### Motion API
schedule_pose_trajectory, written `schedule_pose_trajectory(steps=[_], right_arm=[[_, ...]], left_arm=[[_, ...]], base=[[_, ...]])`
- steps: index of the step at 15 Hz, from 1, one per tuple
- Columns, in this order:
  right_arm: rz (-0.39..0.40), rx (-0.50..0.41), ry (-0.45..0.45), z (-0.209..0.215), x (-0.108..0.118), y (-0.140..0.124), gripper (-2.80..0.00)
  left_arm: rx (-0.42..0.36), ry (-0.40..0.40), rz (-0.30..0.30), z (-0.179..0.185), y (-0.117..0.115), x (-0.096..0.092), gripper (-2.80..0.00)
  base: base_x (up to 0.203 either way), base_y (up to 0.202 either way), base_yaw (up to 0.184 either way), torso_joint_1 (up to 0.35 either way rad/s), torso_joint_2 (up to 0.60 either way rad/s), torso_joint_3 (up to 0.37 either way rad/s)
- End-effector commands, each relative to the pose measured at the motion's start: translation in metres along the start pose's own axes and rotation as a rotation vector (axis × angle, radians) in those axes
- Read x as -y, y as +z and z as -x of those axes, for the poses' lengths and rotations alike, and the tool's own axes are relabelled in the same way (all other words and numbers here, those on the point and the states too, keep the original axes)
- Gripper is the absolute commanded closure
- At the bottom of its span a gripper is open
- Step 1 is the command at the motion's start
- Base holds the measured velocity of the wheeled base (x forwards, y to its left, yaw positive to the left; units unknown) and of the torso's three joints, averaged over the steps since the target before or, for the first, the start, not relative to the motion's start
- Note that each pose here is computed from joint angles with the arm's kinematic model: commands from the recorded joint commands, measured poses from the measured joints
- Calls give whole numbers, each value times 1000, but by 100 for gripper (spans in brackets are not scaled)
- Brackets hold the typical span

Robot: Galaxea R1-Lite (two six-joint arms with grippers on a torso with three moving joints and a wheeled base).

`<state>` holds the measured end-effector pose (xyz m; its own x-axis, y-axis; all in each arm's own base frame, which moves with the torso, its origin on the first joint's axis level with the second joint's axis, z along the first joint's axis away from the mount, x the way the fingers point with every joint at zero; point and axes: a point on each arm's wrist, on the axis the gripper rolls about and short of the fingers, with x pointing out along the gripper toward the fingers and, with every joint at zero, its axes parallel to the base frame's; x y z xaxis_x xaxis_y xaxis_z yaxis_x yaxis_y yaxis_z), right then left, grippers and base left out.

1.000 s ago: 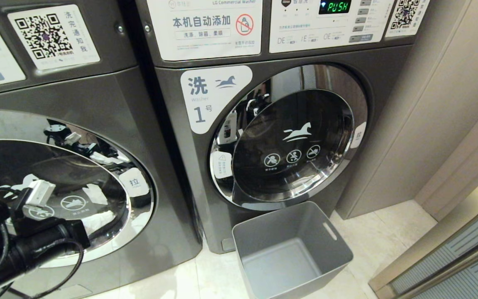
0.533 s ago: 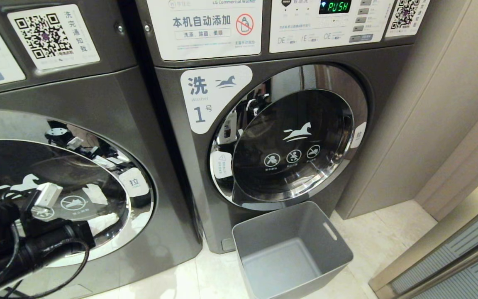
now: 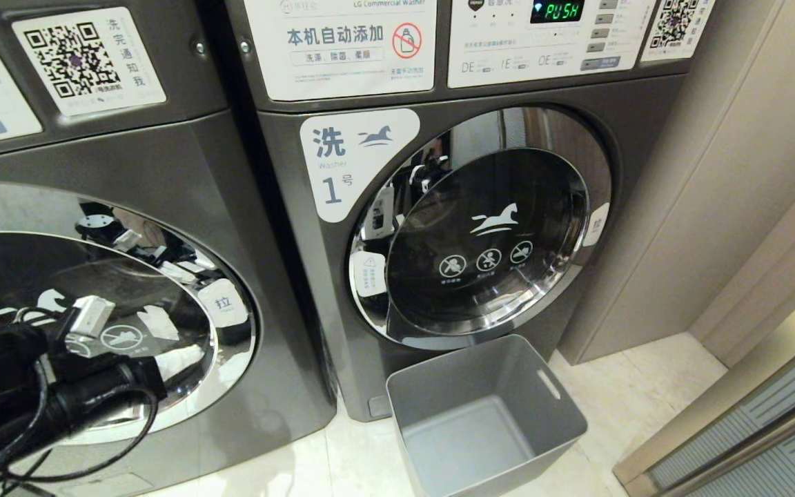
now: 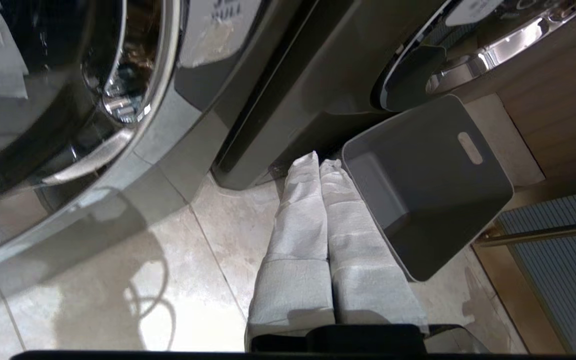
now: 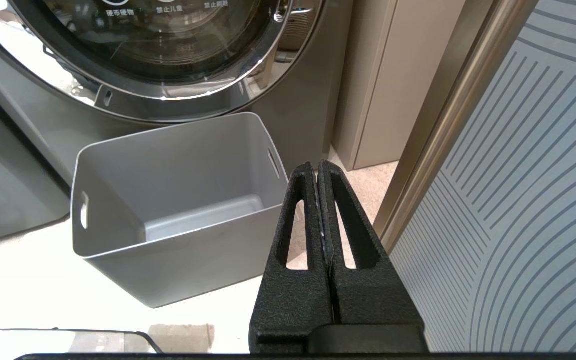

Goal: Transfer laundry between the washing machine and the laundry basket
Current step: Open the lid of the washing machine

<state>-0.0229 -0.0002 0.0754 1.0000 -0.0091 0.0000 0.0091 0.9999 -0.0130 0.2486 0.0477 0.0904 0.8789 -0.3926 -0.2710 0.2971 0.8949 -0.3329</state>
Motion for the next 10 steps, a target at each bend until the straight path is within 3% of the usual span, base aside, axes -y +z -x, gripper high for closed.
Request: schedule_pose_trajectory(steps=[1, 4, 9, 10], right_arm=[[1, 0, 0, 0, 0, 0, 0], [1, 0, 0, 0, 0, 0, 0], [1, 0, 0, 0, 0, 0, 0], [1, 0, 0, 0, 0, 0, 0]], left_arm=[[7, -4, -6, -7, 2, -5, 0], [59, -16, -52, -14, -1, -8, 0], [42, -6, -37, -9, -11, -8, 0], [52, -5, -44, -11, -9, -10, -280]], base=[[0, 0, 0, 0, 0, 0], [0, 0, 0, 0, 0, 0], [0, 0, 0, 0, 0, 0], [0, 0, 0, 0, 0, 0]])
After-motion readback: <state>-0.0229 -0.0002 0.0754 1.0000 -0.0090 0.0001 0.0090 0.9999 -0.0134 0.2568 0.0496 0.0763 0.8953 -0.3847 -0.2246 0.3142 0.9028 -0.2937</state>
